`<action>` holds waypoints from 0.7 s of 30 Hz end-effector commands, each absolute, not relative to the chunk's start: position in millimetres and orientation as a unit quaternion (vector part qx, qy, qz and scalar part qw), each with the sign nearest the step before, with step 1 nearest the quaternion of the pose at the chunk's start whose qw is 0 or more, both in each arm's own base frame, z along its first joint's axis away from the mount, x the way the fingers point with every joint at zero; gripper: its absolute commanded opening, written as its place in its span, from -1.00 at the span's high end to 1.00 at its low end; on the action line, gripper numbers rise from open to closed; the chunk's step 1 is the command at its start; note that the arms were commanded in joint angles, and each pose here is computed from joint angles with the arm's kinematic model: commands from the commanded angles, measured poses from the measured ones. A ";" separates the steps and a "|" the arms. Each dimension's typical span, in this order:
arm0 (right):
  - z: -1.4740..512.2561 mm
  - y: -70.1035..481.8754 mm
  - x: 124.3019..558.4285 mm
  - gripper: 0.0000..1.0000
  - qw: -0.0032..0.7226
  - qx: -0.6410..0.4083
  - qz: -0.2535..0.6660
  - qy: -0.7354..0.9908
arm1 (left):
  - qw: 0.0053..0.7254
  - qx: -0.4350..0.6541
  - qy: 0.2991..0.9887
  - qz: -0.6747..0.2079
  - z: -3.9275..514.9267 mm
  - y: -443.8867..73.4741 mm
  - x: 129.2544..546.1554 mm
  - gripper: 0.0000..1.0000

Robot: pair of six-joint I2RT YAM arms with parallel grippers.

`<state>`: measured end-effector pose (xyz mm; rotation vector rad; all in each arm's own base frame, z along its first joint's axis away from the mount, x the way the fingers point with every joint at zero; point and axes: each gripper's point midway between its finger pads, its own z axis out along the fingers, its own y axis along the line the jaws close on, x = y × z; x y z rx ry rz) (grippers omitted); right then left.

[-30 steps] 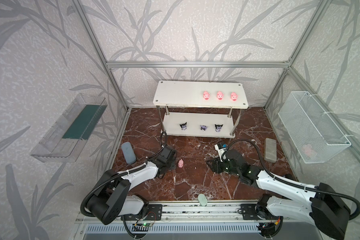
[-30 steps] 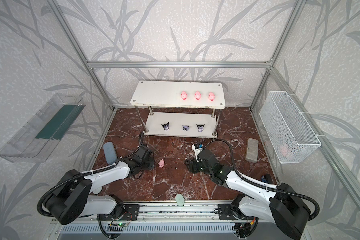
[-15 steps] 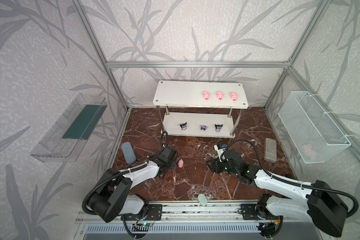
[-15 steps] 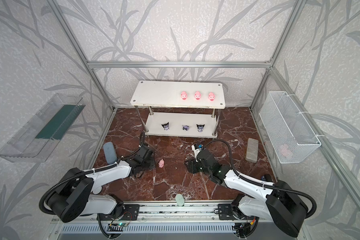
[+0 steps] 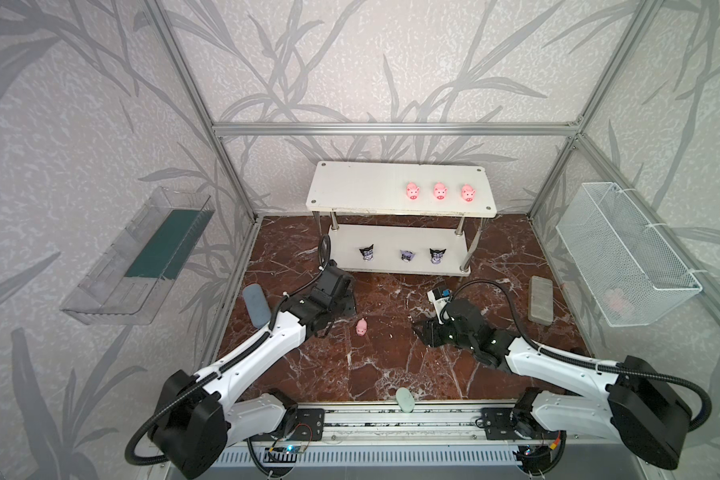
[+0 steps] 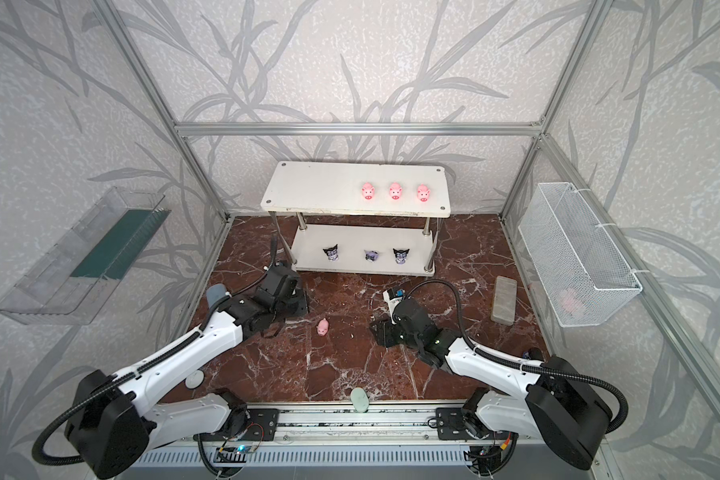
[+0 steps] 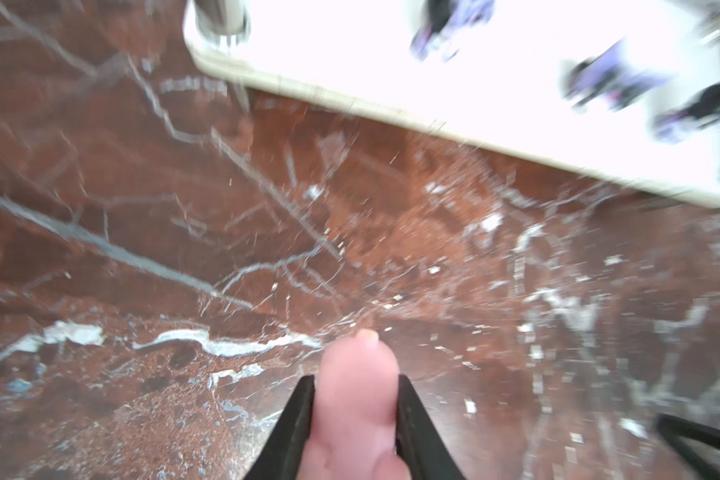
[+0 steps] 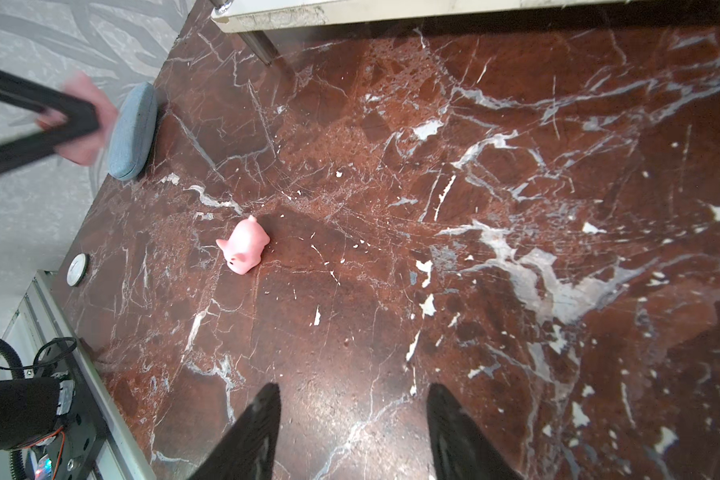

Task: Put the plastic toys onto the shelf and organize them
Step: 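Lift the pink pig with the left gripper and carry it over the top shelf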

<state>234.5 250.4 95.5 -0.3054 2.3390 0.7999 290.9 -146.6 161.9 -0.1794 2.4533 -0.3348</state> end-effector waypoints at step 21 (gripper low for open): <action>87.4 252.7 237.9 -0.15 0.317 -0.132 0.296 0.891 | 0.466 -0.003 0.866 -0.182 405.9 -172.0 325.0 0.39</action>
